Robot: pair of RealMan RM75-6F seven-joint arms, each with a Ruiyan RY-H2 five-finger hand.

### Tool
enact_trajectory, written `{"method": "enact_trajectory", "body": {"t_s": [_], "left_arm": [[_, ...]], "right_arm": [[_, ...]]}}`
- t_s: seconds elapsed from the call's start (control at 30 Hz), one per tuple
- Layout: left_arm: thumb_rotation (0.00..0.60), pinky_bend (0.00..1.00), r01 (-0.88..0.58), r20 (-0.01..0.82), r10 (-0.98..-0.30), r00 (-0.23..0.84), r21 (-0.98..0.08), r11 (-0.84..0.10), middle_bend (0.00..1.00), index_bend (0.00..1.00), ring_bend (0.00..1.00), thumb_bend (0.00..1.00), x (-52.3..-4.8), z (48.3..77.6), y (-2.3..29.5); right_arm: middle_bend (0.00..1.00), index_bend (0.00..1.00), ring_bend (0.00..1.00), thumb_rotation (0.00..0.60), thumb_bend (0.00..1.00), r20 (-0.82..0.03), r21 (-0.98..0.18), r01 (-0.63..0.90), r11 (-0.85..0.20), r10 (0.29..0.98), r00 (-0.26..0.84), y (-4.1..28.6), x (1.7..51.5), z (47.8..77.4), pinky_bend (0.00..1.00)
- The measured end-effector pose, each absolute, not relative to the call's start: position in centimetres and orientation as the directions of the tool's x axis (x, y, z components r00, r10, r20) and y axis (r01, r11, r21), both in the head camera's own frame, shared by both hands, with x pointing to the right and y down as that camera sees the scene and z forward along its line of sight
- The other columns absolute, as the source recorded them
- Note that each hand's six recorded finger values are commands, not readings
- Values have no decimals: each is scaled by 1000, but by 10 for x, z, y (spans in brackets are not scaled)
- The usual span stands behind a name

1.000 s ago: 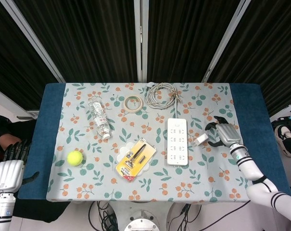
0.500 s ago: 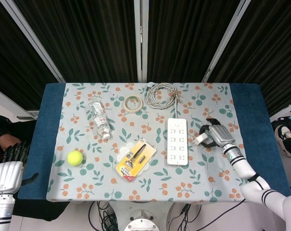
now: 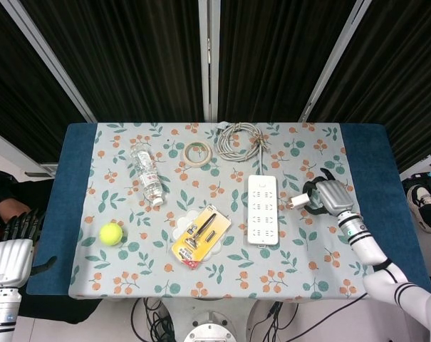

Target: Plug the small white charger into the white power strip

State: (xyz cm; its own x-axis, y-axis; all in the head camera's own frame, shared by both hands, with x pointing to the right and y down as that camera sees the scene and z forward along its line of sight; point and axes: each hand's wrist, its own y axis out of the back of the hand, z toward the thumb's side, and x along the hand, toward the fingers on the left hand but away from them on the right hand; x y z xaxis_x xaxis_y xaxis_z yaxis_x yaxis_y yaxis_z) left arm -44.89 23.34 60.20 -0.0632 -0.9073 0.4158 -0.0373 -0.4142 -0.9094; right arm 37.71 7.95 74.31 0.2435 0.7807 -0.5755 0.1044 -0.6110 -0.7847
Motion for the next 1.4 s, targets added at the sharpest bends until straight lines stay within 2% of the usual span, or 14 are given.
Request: {"method": "enact_trajectory", "body": {"t_s": [0.17, 0.3, 0.47, 0.63, 0.87, 1.17, 1.4], "left_arm": [[600, 0, -47, 417, -907, -58, -909, -415, 0, 54, 0, 123, -448, 604, 235], [600, 0, -51, 418, -907, -56, -908, -415, 0, 54, 0, 123, -448, 606, 235], [600, 0, -50, 414, -908, -57, -910, -412, 0, 54, 0, 123, -449, 605, 234], [600, 0, -50, 422, -905, -56, -906, -420, 0, 54, 0, 124, -449, 607, 233], [600, 0, -53, 429, -901, -58, -903, -426, 0, 54, 0, 124, -450, 610, 233], [600, 0, -59, 434, -899, -66, -901, -430, 0, 55, 0, 123, -454, 612, 234], [600, 0, -65, 437, -897, -71, -899, -433, 0, 55, 0, 123, -456, 614, 236]], "right_arm": [[615, 770, 290, 600, 367, -581, -813, -126, -568, 778, 238, 73, 383, 719, 0], [621, 788, 290, 600, 373, -589, -793, -340, -505, 778, 217, 70, 385, 703, 0], [623, 791, 291, 600, 373, -597, -695, -596, -403, 785, 165, 66, 386, 692, 0], [626, 790, 291, 600, 374, -596, -570, -747, -342, 798, 90, 63, 386, 694, 0], [615, 776, 291, 600, 374, -597, -478, -814, -331, 802, 24, 66, 365, 716, 0], [583, 733, 289, 600, 371, -586, -463, -828, -317, 810, 17, 65, 340, 736, 0], [546, 641, 283, 600, 364, -593, -468, -824, -320, 805, 25, 68, 330, 741, 0]]}}
